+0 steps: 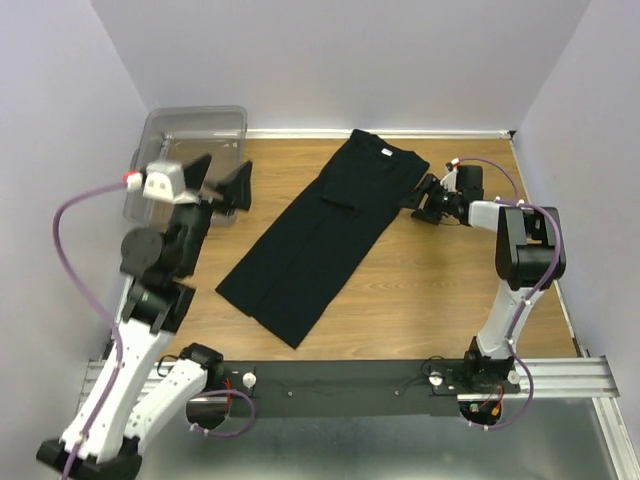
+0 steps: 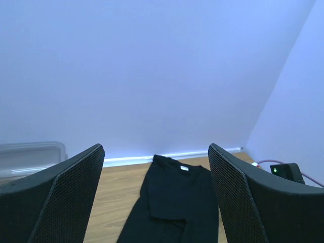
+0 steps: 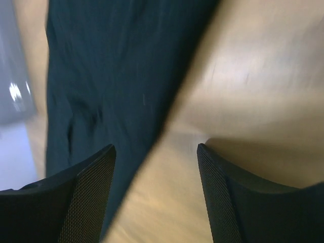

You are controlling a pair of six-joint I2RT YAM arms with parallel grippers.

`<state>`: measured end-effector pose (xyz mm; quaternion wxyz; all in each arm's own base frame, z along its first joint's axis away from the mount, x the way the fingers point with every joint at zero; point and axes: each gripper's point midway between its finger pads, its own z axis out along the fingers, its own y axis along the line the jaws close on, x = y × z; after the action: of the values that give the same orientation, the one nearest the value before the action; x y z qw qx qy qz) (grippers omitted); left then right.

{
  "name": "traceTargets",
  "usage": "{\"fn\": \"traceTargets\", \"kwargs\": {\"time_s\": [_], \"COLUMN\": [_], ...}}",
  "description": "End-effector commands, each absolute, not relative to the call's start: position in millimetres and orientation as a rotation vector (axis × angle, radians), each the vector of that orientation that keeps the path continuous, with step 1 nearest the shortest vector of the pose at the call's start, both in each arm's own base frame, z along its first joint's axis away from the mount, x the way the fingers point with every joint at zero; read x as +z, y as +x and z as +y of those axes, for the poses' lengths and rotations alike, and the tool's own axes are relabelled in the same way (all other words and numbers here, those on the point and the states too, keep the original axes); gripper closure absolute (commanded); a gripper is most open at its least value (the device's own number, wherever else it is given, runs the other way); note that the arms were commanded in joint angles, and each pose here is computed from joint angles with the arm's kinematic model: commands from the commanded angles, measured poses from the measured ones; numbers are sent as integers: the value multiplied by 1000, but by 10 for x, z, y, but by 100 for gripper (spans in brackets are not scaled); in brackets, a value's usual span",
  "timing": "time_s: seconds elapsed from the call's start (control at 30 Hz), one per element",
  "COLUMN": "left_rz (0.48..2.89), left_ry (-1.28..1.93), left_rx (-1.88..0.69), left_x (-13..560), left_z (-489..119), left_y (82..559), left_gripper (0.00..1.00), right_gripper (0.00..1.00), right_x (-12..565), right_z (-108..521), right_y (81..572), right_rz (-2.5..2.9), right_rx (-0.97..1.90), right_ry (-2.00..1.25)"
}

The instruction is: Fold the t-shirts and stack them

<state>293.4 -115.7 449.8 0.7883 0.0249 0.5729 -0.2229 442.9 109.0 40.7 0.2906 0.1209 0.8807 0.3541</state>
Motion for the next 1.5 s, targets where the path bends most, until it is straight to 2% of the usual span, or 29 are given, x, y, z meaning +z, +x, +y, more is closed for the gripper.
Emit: {"fn": "traceTargets", "kwargs": {"time_s": [0.0, 0.1, 0.27, 0.3, 0.33, 0.4, 0.5, 0.67, 0.7, 0.77, 0.8, 0.83, 0.9, 0.93, 0.97, 1.03, 1.1, 1.2, 1.23, 1.3, 1.33, 1.4, 1.43, 1.47], "left_rz": [1331, 1315, 1320, 1321, 1327, 1340, 1353, 1366, 1373, 1391, 1396, 1413, 1455, 1484, 1547, 1665, 1847, 2075, 2114, 2138, 2148, 2166, 2199, 2214], "left_ry": [18, -15, -10, -9, -9, -14, -4, 41, 47, 61, 83, 89, 118, 120, 113, 85, 63, 38, 34, -32, -41, -116, -137, -179], "left_rx": [-369, -387, -445, -452, -457, -465, -480, -516, -526, -542, -578, -595, -652, -676, -726, -786, -819, -836, -838, -824, -825, -811, -799, -788], "left_x": [3936, 3822, 3640, 3639, 3611, 3584, 3554, 3525, 3518, 3486, 3483, 3446, 3334, 3248, 3107, 2808, 2355, 1810, 1695, 1582, 1509, 1419, 1295, 1235], "left_z": [-898, -777, -780, -786, -796, -812, -855, -977, -1004, -1056, -1126, -1167, -1289, -1339, -1440, -1551, -1679, -1808, -1851, -1854, -1871, -1837, -1825, -1808], "left_y": [2764, 2490, 2279, 2266, 2273, 2292, 2314, 2360, 2372, 2404, 2392, 2410, 2422, 2442, 2499, 2559, 2664, 2690, 2658, 2672, 2643, 2643, 2606, 2601], "left_gripper": [9, 9, 9, 9, 9, 9, 9, 9, 9, 9, 9, 9, 9, 9, 9, 11, 16, 26, 26, 26, 26, 25, 25, 25], "right_gripper": [28, 39, 70, 70, 82, 95, 99, 99, 94, 74, 50, 41, 31, 27, 26, 23, 23, 23, 23, 23, 22, 15, 5, 3], "right_x": [295, 108, -41, -41, -42, 11, 128, 298, 340, 260, 289, 306, 393, 283, 543, 535, 829, 745, 948, 846, 1044, 935, 1104, 1169], "right_z": [924, 958, 1024, 1023, 998, 825, 388, -425, -641, -713, -799, -828, -841, -803, -761, -642, -490, -108, 131, 480, 807, 1134, 1457, 1688], "right_y": [4883, 4994, 5018, 5007, 4995, 5009, 5038, 5166, 5185, 5129, 5110, 5072, 4970, 4772, 4713, 4409, 4239, 3843, 3765, 3378, 3207, 2819, 2604, 2457], "right_rz": [2260, 2274, 2306, 2309, 2310, 2290, 2256, 2217, 2210, 2282, 2322, 2341, 2351, 2389, 2342, 2347, 2280, 2291, 2174, 2096, 1910, 1737, 1562, 1488], "right_rx": [848, 865, 916, 914, 907, 877, 781, 601, 557, 560, 535, 522, 500, 482, 466, 459, 450, 369, 318, 362, 363, 398, 436, 520], "right_ry": [635, 704, 690, 679, 674, 678, 687, 666, 612, 532, 447, 402, 314, 227, 128, -30, -183, -522, -743, -944, -1149, -1372, -1479, -1533]}}
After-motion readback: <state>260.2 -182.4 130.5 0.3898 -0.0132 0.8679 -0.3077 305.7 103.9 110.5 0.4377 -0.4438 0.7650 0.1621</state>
